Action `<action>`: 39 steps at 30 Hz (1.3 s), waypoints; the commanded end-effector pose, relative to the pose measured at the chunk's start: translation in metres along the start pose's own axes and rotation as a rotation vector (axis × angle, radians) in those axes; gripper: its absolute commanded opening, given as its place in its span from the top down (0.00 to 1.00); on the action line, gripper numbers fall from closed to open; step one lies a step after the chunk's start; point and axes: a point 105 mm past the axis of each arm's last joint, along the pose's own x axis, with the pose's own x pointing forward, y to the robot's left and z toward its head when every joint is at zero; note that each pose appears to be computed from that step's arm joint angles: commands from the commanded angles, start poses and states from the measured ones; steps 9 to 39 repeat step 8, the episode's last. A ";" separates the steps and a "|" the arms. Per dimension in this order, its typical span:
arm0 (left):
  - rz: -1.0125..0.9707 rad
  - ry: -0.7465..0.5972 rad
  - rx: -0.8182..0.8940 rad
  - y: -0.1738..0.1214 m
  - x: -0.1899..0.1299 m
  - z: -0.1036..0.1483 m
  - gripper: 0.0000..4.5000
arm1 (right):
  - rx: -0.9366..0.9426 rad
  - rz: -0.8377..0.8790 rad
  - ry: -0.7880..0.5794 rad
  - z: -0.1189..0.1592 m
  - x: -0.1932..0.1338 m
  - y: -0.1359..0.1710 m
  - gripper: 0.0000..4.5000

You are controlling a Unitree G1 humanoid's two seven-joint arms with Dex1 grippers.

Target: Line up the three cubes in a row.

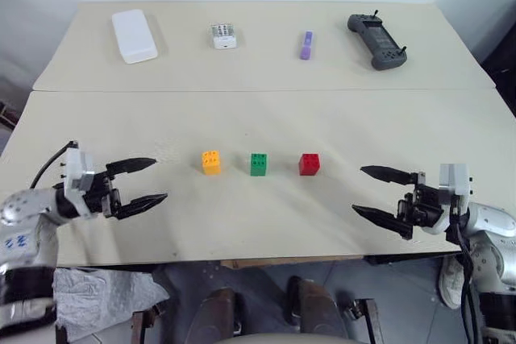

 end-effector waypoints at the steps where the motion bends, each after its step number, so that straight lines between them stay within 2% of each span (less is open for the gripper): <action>1: 0.030 0.012 0.071 -0.004 -0.003 0.008 0.00 | -0.065 0.051 -0.021 0.009 -0.004 -0.007 0.00; 8: 0.091 0.006 0.140 -0.001 -0.001 0.010 0.00 | -0.105 0.113 0.025 0.006 0.001 -0.023 0.00; 39: 0.091 0.006 0.140 -0.001 -0.001 0.010 0.00 | -0.105 0.113 0.025 0.006 0.001 -0.023 0.00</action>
